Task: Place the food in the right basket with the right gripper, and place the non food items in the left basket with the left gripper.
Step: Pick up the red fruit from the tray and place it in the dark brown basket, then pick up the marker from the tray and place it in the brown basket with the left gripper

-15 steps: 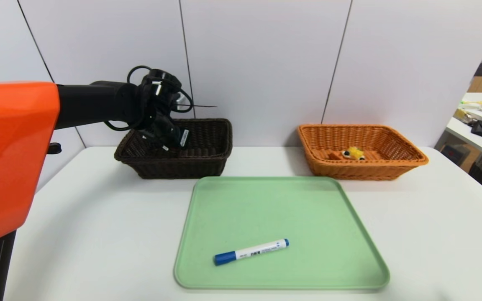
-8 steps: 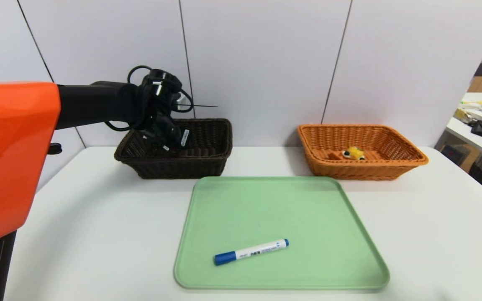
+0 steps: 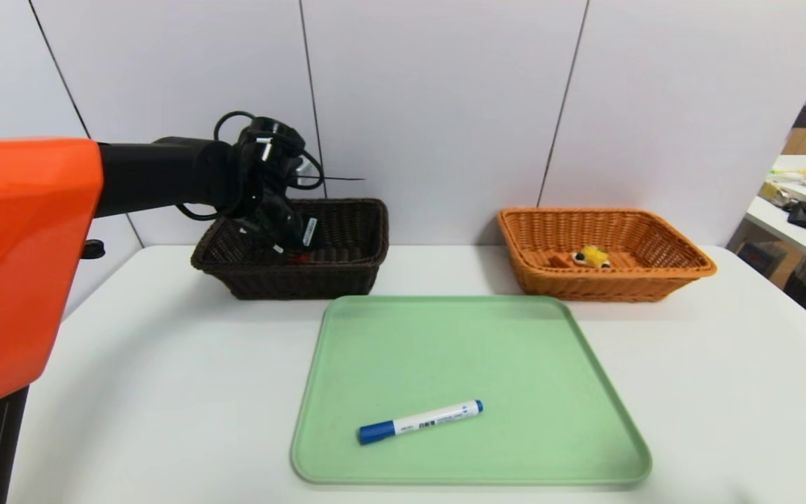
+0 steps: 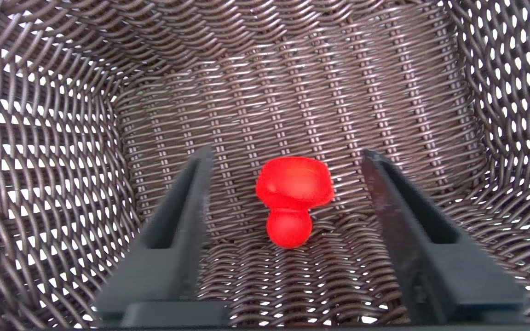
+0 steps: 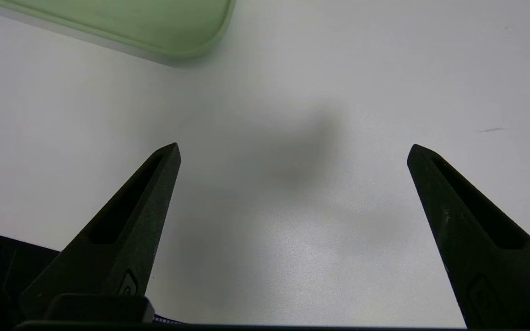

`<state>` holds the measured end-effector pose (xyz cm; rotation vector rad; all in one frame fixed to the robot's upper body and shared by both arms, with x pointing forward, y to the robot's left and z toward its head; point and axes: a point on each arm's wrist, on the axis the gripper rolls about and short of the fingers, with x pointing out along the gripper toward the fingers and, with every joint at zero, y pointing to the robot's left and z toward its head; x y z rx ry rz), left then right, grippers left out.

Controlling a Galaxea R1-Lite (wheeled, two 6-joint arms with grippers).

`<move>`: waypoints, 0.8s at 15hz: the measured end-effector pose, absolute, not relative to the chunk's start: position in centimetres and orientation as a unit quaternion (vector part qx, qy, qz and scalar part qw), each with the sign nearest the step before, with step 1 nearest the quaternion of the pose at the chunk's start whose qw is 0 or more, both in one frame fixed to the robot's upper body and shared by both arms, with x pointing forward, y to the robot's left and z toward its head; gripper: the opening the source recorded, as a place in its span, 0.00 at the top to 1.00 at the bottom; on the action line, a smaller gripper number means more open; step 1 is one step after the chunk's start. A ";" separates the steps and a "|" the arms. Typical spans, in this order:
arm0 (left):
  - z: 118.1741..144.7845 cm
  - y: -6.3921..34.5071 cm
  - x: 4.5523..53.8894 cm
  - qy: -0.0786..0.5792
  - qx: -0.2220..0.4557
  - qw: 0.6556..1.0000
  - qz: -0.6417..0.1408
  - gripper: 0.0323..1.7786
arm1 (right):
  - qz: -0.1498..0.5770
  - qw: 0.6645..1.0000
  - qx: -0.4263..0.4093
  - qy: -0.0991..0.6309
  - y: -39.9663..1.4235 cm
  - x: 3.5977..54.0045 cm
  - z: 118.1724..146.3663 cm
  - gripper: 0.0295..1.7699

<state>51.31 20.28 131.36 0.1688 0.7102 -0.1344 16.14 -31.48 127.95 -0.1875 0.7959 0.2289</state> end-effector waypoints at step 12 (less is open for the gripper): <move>137.7 20.9 43.6 0.323 0.080 0.928 -0.168 0.11 | 0.113 0.910 -0.093 0.388 -31.5 16.1 127.8 0.04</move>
